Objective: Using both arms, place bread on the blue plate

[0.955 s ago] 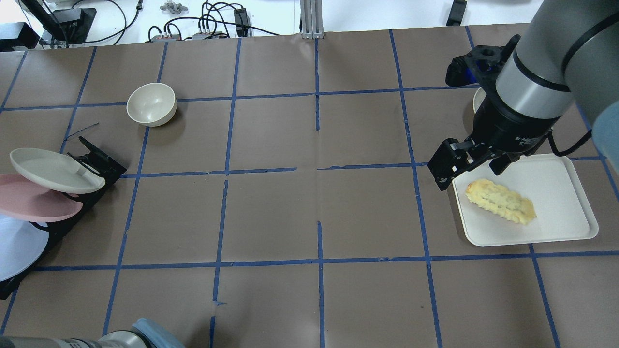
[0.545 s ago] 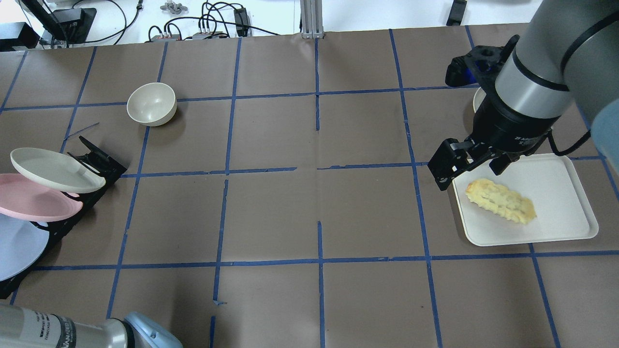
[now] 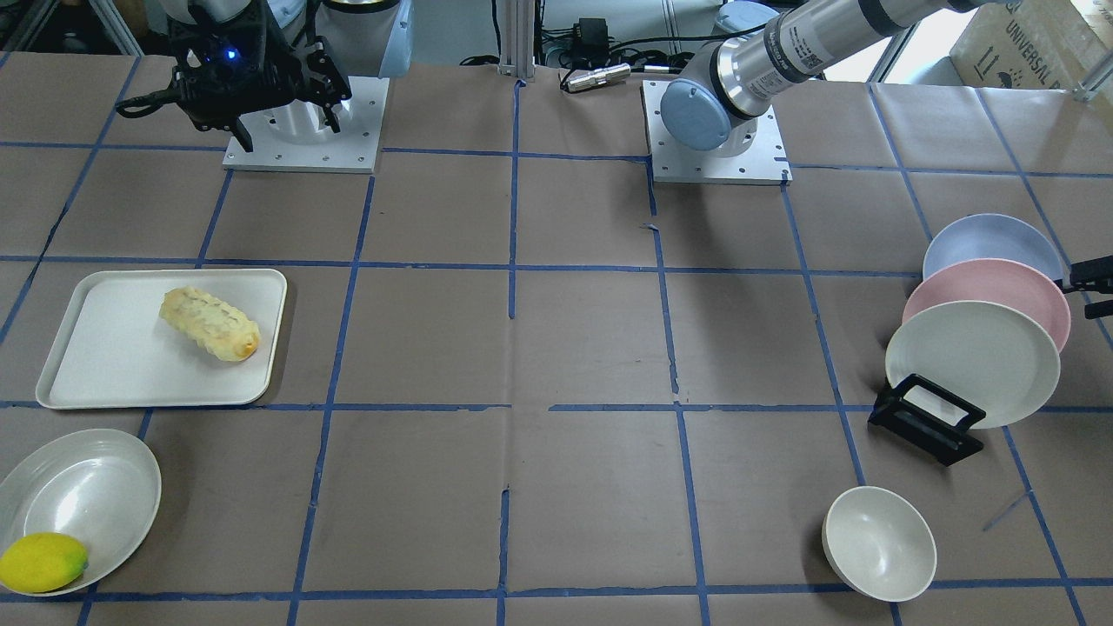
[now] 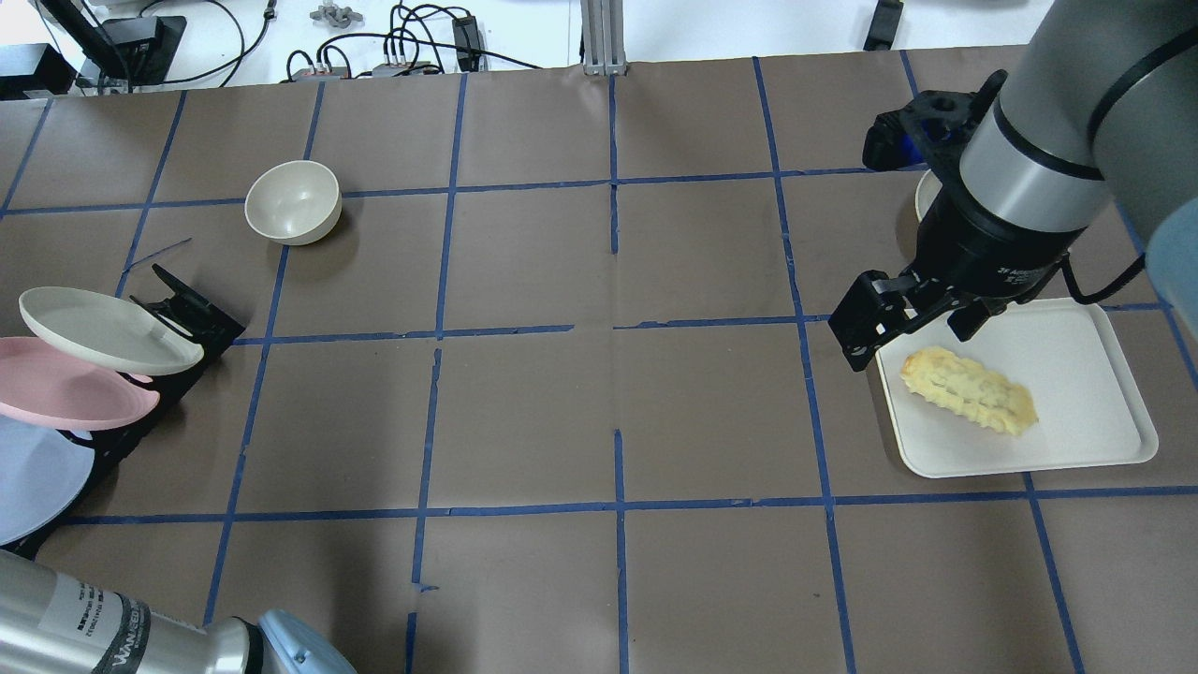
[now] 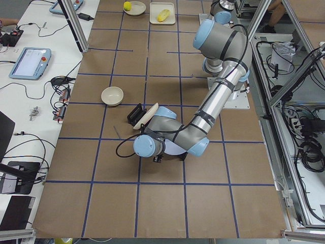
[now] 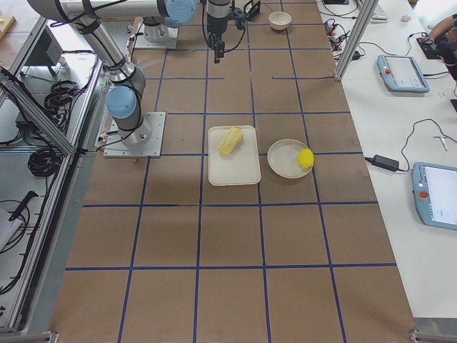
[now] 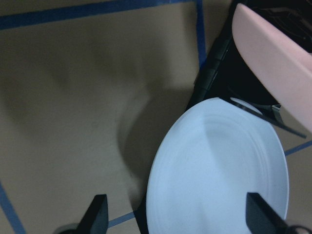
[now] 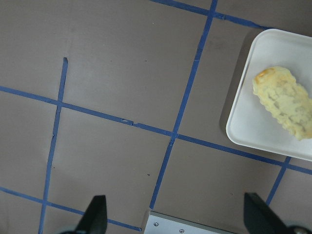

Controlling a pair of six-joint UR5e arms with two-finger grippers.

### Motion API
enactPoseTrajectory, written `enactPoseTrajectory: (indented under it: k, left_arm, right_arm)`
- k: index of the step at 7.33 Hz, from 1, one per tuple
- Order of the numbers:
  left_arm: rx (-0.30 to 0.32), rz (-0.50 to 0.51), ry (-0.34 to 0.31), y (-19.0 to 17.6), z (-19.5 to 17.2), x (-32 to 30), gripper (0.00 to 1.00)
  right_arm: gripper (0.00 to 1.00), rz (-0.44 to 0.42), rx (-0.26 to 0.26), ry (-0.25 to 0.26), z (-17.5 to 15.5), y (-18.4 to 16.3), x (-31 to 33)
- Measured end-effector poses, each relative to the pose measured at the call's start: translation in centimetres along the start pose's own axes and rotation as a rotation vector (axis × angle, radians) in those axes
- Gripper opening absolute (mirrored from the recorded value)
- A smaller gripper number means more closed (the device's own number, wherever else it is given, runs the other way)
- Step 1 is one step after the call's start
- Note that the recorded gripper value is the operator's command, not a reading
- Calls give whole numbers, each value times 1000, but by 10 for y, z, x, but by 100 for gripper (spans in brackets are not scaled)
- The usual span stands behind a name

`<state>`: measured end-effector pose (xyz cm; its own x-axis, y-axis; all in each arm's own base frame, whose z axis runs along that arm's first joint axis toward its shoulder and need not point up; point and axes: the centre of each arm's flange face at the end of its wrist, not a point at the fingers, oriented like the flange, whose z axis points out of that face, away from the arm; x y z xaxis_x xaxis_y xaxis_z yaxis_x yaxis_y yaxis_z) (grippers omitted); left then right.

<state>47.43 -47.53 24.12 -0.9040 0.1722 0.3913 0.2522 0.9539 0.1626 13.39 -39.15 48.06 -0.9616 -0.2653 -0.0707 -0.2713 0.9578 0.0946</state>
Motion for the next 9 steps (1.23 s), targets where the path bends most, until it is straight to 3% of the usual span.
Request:
enactPoseTrajectory:
  k: [4, 8, 9]
  left_arm:
    - [12, 25, -4, 1, 19, -12, 98]
    - [-19, -13, 37, 14, 41, -35, 64]
    - [-23, -18, 42, 15, 41, -35, 64]
  right_arm:
    - [100, -1, 1, 0, 0, 0, 0]
    - [100, -1, 0, -1, 0, 0, 0]
    - [100, -1, 0, -1, 0, 0, 0]
